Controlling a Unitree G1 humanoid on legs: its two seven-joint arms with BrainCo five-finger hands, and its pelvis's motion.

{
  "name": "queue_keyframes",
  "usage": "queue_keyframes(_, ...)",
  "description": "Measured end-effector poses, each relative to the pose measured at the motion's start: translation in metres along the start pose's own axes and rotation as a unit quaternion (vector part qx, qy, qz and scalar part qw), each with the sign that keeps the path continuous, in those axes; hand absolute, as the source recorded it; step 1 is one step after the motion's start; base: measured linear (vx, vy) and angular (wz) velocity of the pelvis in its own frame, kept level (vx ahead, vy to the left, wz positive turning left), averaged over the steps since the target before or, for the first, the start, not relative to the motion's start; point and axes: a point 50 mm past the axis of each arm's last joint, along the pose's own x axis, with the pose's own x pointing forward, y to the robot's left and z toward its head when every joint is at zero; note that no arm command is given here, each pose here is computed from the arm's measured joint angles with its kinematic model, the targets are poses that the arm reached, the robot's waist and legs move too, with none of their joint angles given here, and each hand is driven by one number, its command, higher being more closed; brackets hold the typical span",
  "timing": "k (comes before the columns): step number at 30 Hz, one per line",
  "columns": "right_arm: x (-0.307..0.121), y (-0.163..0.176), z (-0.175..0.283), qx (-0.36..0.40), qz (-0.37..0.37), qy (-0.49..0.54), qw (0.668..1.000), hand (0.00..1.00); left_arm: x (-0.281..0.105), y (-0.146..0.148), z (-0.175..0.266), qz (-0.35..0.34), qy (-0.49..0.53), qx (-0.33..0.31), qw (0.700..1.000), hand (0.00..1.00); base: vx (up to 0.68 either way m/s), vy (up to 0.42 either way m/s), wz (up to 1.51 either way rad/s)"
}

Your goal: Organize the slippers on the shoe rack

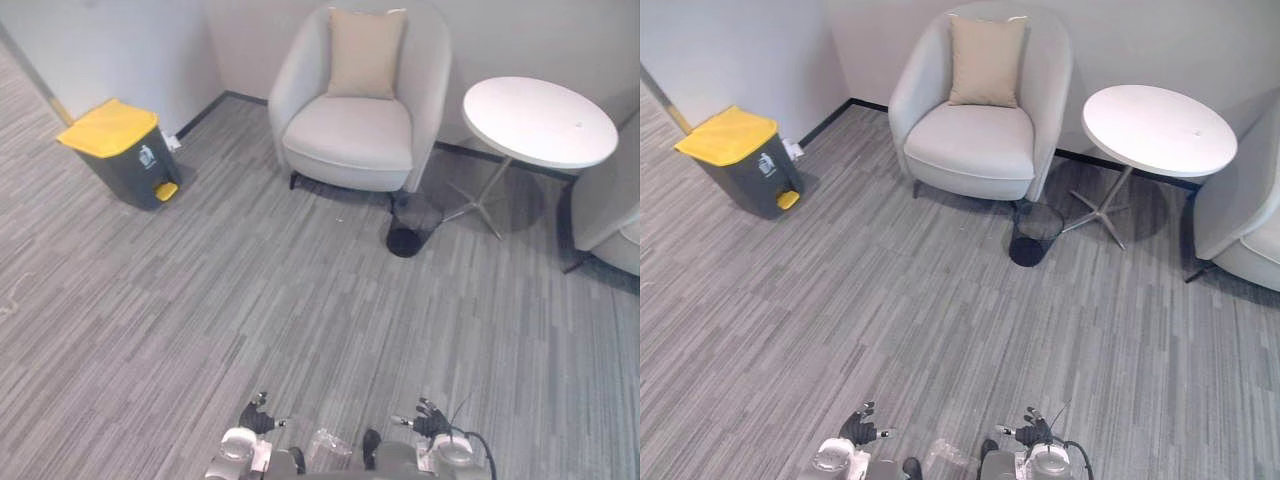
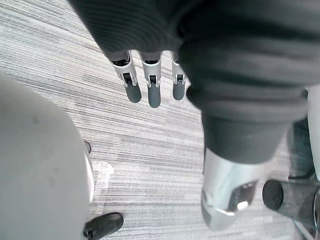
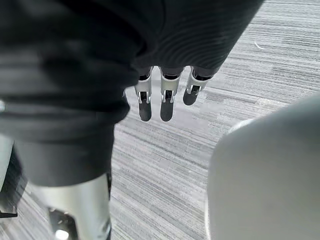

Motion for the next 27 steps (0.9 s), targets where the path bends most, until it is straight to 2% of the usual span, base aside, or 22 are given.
queue_keyframes(5,0.0,-0.006,-0.005,-0.004,-0.007,0.011,1.0,0.0,-0.001,-0.013,0.002,-0.012,-0.001,-0.013,1.0,0.0,-0.01,-0.047,-0.4)
queue_keyframes(19,-0.004,-0.011,-0.018,0.053,-0.031,0.03,0.998,0.0,-0.001,0.003,-0.003,0.03,0.009,-0.075,0.997,0.0,0.0,-0.002,-0.14)
queue_keyframes(27,-0.005,-0.012,-0.022,0.074,-0.042,0.037,0.996,0.0,-0.004,0.012,-0.021,0.054,0.04,-0.104,0.992,0.0,0.01,0.019,-0.03)
